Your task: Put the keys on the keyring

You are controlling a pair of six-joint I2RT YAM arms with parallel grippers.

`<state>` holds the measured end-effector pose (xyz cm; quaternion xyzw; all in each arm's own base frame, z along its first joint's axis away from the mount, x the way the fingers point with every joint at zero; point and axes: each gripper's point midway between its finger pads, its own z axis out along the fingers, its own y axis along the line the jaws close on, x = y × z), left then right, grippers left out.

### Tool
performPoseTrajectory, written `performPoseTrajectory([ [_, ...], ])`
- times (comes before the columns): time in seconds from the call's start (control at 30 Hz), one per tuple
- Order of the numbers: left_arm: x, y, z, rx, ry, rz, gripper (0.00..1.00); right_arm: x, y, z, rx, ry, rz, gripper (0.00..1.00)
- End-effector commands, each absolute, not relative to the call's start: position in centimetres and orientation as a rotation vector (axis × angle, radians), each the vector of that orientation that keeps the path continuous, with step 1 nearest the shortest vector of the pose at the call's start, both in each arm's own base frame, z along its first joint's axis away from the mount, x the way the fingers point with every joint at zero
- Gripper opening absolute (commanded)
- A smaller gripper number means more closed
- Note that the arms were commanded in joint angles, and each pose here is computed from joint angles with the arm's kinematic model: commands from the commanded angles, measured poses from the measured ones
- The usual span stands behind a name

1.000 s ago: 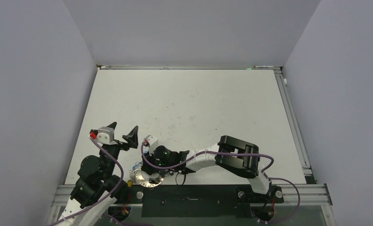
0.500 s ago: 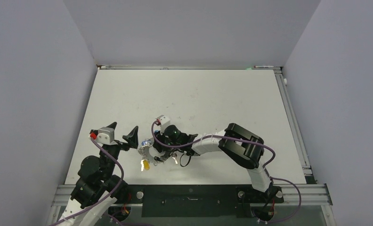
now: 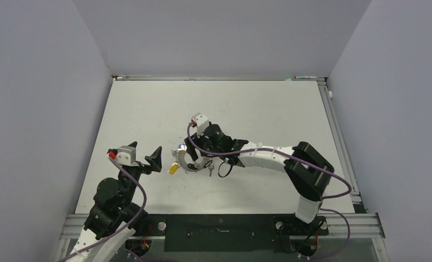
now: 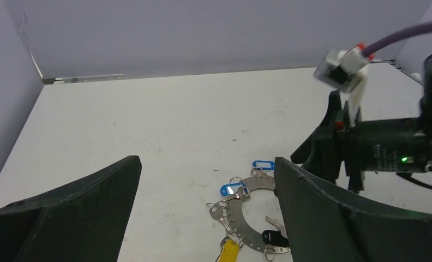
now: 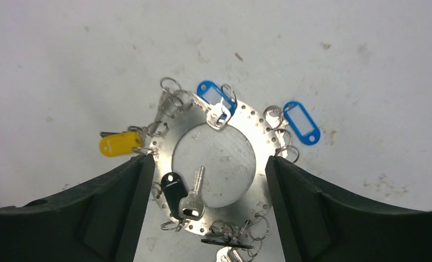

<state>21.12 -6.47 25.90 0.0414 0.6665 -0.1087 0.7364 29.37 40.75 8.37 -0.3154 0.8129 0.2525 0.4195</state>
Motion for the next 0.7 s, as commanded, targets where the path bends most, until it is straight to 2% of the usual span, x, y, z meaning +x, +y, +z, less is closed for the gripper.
performPoseTrajectory([
  [0.0,21.3,-6.8,26.8,0.097,1.434,-0.252,0.89,29.6,39.5,20.1,-0.737,1.792,0.604,0.78],
  [0.13,21.3,-6.7,26.7,0.093,1.432,-0.249,0.89,29.4,32.6,26.0,-0.525,1.672,0.447,0.79],
  [0.27,21.3,-6.6,26.7,0.088,1.425,-0.25,0.9,28.6,23.9,28.2,-0.283,1.572,0.271,0.79],
  [0.43,21.1,-6.5,26.9,0.082,1.411,-0.255,0.9,27.2,14.1,25.5,-0.004,1.555,0.009,0.79],
  [0.67,21.0,-6.7,26.8,0.092,1.408,-0.267,0.9,25.8,7.8,20.3,0.086,1.567,-0.274,0.78],
])
